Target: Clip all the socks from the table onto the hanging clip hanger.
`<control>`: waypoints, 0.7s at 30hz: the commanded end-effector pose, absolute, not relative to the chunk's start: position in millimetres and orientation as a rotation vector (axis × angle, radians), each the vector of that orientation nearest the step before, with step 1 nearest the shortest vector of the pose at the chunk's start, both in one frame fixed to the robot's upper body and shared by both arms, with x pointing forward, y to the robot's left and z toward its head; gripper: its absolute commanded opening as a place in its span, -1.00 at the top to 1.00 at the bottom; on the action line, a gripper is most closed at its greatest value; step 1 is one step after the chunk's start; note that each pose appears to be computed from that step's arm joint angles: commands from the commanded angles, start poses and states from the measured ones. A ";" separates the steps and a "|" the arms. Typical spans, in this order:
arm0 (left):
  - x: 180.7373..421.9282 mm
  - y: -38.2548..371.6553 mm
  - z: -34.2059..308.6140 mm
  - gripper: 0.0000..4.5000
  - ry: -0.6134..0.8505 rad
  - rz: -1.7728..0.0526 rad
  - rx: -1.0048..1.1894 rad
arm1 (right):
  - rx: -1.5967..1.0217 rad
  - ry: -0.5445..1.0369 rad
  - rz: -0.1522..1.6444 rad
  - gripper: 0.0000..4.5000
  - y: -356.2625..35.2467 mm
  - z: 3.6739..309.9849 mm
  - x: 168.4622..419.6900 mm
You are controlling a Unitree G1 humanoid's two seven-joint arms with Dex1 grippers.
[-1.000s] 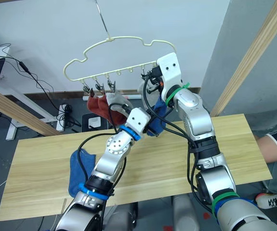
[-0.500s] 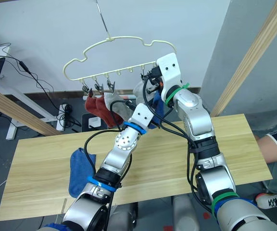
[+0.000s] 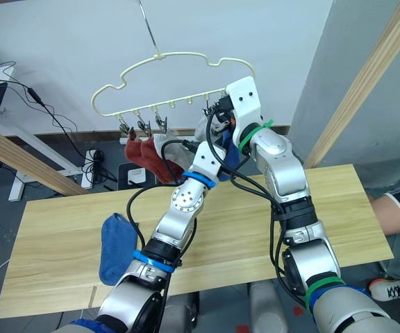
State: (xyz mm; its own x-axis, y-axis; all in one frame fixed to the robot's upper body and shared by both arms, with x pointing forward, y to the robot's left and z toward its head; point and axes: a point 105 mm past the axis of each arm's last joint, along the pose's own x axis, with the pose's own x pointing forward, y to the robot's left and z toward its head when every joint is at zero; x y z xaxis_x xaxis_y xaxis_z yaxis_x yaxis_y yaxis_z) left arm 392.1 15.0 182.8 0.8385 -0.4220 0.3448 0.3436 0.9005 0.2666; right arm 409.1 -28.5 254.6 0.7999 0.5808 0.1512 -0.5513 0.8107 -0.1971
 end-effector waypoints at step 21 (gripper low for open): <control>385.9 11.5 205.8 1.00 -0.448 -0.423 0.105 | -0.083 -0.258 0.621 -0.30 -30.8 271.9 398.6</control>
